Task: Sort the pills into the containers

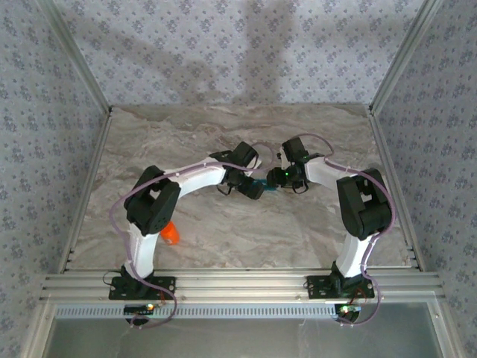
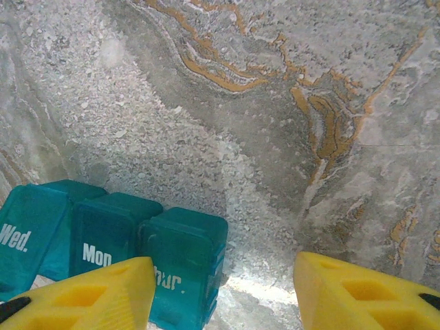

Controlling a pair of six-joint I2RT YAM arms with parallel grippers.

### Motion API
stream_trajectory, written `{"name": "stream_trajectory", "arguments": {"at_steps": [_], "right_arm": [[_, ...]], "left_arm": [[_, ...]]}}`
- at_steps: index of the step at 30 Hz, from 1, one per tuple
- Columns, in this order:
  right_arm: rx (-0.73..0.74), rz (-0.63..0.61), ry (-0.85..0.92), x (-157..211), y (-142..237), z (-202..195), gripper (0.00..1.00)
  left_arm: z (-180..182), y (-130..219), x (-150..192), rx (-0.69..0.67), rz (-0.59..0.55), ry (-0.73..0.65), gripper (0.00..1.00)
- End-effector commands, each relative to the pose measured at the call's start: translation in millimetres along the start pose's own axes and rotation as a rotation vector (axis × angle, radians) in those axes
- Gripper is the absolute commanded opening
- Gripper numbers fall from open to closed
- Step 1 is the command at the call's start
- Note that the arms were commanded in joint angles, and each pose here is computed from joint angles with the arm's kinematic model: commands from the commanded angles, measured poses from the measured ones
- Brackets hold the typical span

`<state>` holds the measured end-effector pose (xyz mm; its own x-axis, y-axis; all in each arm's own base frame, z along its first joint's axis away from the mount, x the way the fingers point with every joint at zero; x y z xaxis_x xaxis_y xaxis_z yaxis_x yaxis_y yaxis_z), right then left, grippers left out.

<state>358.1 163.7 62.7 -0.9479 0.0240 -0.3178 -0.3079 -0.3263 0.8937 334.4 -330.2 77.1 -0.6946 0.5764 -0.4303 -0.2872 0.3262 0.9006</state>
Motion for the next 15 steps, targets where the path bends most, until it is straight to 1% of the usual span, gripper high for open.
{"name": "stream_trajectory", "arguments": {"at_steps": [1, 15], "right_arm": [[0.033, 0.042, -0.021, 10, -12, -12, 0.57], [0.044, 0.057, -0.023, 15, -17, -15, 0.56]], "left_arm": [[11, 2, -9, -0.025, 0.004, -0.002, 0.98], [41, 5, -42, -0.057, -0.032, 0.030, 0.98]]}}
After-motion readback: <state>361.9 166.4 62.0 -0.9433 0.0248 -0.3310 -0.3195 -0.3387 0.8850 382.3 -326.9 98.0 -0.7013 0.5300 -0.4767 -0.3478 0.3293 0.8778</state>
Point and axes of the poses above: each hand's point on the last joint's axis, 136 mm out from that joint toward the fingers, its own y axis back along the fingers, its own z axis along the line the jaws close on, x = y × z, the point moved 3 cm from there along y, back along the fingers, and after that the axes turned 4 degrees about -y, right-handed, at the moved point
